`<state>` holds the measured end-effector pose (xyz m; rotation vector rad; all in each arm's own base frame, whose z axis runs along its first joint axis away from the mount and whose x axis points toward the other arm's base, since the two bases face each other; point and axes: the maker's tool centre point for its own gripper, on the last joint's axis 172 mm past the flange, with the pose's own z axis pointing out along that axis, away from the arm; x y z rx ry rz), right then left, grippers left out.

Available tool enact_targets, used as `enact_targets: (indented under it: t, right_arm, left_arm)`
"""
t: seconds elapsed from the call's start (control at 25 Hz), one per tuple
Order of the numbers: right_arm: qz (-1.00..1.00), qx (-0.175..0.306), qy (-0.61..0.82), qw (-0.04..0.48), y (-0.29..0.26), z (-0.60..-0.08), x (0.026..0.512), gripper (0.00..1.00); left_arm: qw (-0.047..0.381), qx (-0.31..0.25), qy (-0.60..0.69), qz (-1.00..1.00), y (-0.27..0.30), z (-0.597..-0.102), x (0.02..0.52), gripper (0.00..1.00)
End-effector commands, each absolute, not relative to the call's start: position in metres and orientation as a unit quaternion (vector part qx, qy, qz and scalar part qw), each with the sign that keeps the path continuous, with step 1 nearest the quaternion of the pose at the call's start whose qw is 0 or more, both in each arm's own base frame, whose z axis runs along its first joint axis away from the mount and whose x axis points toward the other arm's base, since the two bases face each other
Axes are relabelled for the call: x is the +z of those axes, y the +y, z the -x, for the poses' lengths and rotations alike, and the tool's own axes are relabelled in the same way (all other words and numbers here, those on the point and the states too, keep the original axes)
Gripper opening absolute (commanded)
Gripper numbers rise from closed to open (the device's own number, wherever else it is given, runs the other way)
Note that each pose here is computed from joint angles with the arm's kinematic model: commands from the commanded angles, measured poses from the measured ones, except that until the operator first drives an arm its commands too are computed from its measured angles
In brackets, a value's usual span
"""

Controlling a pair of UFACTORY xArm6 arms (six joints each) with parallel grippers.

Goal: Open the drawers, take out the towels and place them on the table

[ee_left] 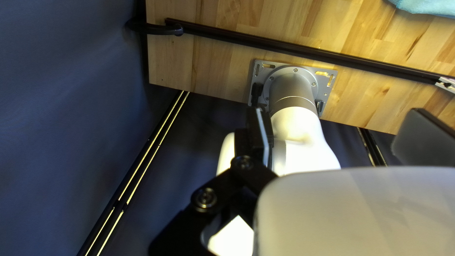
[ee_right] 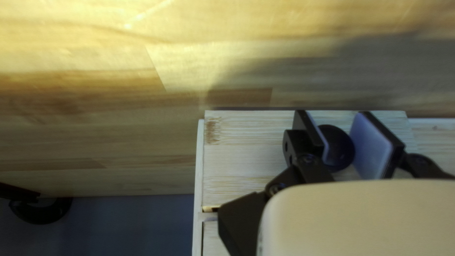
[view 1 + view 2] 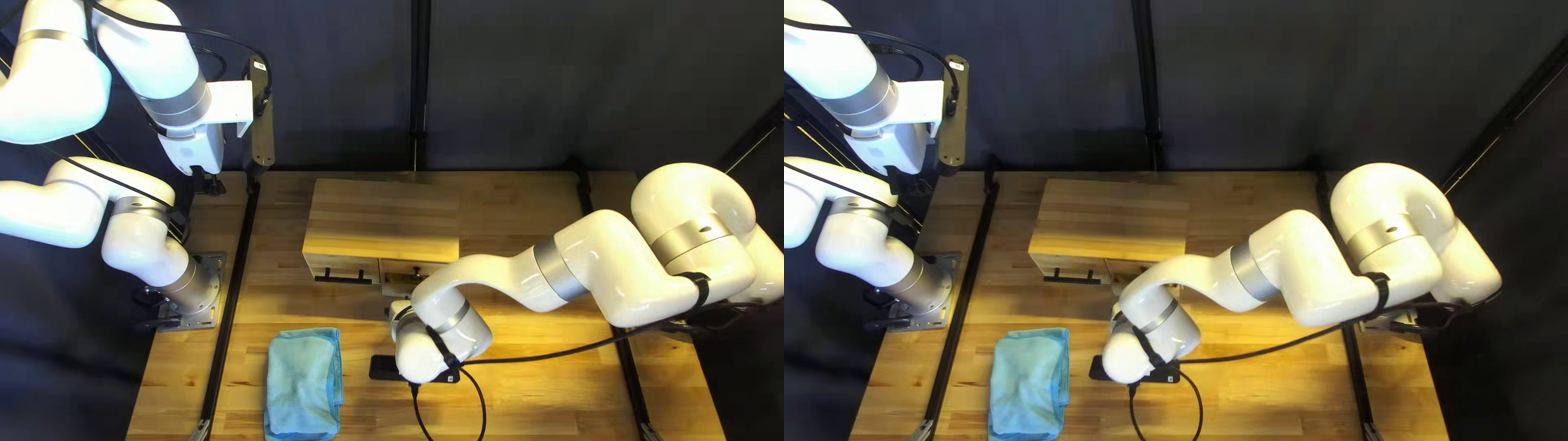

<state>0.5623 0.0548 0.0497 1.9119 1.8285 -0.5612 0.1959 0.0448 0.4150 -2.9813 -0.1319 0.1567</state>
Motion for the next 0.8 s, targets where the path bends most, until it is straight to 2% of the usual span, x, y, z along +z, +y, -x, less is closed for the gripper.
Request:
enact_targets:
  t: [0.04, 0.2, 0.32, 0.52, 0.6, 0.8]
  right_arm:
    - [-0.689, -0.203, 0.662, 0.216, 0.067, -0.564, 0.054, 0.00]
    - [-0.688, -0.202, 0.663, 0.214, 0.071, -0.565, 0.052, 0.00]
    - [-0.688, -0.201, 0.664, 0.212, 0.072, -0.567, 0.052, 0.06]
    - [-0.687, -0.200, 0.666, 0.212, 0.078, -0.568, 0.053, 0.00]
    - [-0.687, -0.199, 0.667, 0.210, 0.080, -0.568, 0.052, 0.04]
    - [-0.687, -0.198, 0.669, 0.202, 0.089, -0.569, 0.050, 0.03]
  left_arm:
    - [0.077, 0.052, -0.044, 0.995, 0.045, -0.196, 0.415, 1.00]
    - [0.077, 0.052, -0.044, 0.995, 0.045, -0.196, 0.415, 1.00]
    - [0.077, 0.052, -0.044, 0.995, 0.045, -0.196, 0.415, 1.00]
    - [0.077, 0.052, -0.044, 0.995, 0.045, -0.196, 0.415, 1.00]
    - [0.077, 0.052, -0.044, 0.995, 0.045, -0.196, 0.415, 1.00]
    - [0.077, 0.052, -0.044, 0.995, 0.045, -0.196, 0.415, 1.00]
